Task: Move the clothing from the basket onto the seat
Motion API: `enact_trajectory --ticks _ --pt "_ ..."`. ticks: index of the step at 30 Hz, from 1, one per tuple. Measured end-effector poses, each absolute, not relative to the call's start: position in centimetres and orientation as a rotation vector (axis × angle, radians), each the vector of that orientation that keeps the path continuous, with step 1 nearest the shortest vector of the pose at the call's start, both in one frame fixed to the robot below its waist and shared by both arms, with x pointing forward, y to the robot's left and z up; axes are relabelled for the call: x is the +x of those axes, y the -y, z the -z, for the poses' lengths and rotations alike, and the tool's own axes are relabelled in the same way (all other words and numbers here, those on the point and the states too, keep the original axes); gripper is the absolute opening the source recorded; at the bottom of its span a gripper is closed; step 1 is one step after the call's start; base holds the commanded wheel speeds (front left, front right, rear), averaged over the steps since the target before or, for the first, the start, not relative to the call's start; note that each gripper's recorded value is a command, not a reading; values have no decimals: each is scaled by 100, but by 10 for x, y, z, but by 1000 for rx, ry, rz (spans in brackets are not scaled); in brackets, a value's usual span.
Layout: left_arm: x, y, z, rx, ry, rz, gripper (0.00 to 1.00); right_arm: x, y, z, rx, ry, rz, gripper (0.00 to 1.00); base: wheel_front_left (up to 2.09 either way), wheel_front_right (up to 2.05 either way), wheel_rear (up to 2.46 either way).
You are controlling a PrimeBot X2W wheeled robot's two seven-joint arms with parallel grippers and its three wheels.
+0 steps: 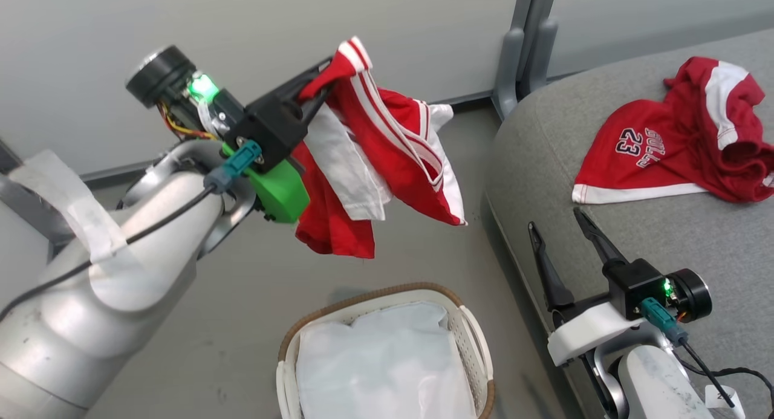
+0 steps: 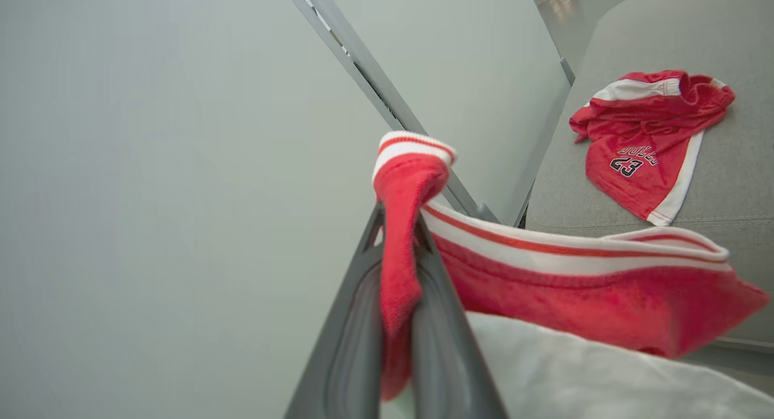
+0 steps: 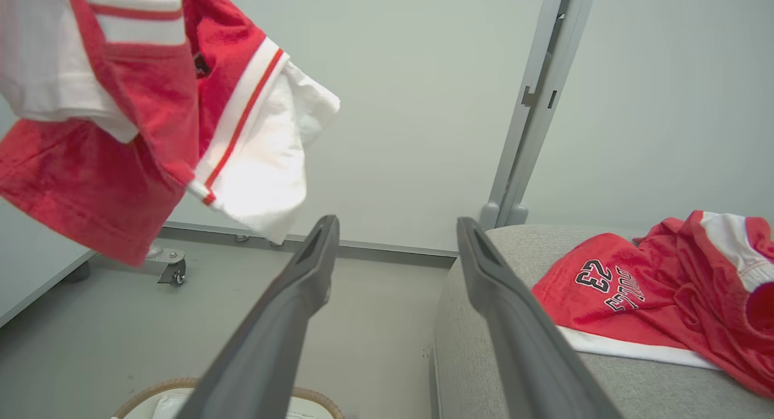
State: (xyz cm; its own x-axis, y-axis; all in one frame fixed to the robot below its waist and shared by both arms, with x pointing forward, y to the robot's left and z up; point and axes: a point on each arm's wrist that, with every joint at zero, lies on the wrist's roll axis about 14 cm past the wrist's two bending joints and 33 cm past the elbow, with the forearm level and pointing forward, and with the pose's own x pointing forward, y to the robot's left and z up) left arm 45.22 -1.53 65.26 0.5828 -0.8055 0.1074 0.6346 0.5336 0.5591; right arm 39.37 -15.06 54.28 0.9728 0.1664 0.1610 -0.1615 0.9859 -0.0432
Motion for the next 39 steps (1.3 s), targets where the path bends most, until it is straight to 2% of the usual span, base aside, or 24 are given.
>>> enact_trajectory --ticks 7,15,32,33,34,35,36,39 --pt "442 24 -705 527 486 872 0 382 141 -559 -33 211 -193 100 0 0 0" --pt "438 32 -719 506 505 874 0 377 109 -560 -39 218 -290 100 0 0 0" --pt "421 49 -716 447 529 923 0 421 53 -598 -127 287 -468 100 0 0 0" --pt "419 50 -716 447 531 928 0 422 50 -598 -129 285 -476 55 0 0 0" --pt "417 51 -715 446 533 932 0 423 48 -598 -131 285 -482 23 0 0 0" --pt "416 51 -714 443 532 936 0 424 46 -598 -132 284 -489 5 0 0 0" --pt "415 51 -713 438 527 938 0 425 44 -599 -133 284 -494 0 0 0 0" --pt "414 48 -705 415 503 937 0 426 41 -604 -137 296 -501 0 0 0 0"
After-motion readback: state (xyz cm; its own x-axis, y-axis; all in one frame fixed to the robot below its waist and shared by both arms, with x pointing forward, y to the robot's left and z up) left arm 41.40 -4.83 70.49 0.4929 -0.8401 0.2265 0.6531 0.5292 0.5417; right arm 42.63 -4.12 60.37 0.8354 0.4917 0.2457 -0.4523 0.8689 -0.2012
